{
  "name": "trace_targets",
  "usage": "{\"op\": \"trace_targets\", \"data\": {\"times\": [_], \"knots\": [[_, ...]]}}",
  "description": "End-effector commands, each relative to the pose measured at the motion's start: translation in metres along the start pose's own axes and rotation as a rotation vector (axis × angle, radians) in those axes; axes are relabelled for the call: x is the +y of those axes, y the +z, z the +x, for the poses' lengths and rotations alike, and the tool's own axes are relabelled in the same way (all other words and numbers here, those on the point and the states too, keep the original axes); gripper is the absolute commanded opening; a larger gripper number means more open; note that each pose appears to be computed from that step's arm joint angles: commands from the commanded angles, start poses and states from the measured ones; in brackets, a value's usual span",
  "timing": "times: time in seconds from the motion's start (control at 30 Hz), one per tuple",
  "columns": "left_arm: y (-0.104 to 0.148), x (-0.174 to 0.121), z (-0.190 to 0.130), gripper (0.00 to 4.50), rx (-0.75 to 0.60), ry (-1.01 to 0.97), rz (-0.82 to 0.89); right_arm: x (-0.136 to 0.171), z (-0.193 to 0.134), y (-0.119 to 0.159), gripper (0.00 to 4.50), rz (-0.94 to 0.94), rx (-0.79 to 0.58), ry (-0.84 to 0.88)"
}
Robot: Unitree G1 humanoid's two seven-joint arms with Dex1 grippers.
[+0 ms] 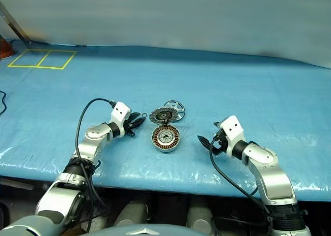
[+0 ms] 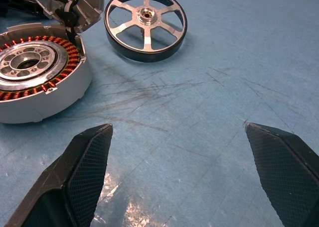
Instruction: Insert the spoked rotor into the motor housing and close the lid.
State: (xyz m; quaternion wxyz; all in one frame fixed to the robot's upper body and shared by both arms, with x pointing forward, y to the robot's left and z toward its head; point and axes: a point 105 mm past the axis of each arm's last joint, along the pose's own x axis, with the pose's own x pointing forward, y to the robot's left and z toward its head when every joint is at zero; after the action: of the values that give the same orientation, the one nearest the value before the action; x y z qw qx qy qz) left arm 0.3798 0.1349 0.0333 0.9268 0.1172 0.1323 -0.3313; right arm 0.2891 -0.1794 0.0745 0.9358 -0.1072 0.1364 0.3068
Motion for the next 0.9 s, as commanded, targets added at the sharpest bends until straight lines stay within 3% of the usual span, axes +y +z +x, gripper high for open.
{"op": "trace_targets", "data": {"times": [0.03,0.33,0.5,0.73,0.9], "knots": [[-0.029,-0.014,0.005,1.64,0.139,-0.043,-0.017,0.000,-0.003,0.011,4.50,-0.035,-0.043,-0.002],[-0.031,-0.015,0.013,1.64,0.177,-0.043,-0.011,0.000,-0.001,0.011,4.50,-0.033,-0.046,0.000],[-0.033,-0.017,0.015,0.64,0.182,-0.038,-0.015,0.000,-0.001,0.010,4.50,-0.031,-0.045,-0.002],[-0.040,-0.015,0.012,0.64,0.187,-0.001,-0.019,0.000,-0.003,0.008,4.50,-0.028,-0.040,-0.008],[-0.022,-0.016,0.004,0.64,0.030,-0.012,-0.039,-0.001,-0.004,0.007,4.50,-0.021,-0.040,-0.013]]}}
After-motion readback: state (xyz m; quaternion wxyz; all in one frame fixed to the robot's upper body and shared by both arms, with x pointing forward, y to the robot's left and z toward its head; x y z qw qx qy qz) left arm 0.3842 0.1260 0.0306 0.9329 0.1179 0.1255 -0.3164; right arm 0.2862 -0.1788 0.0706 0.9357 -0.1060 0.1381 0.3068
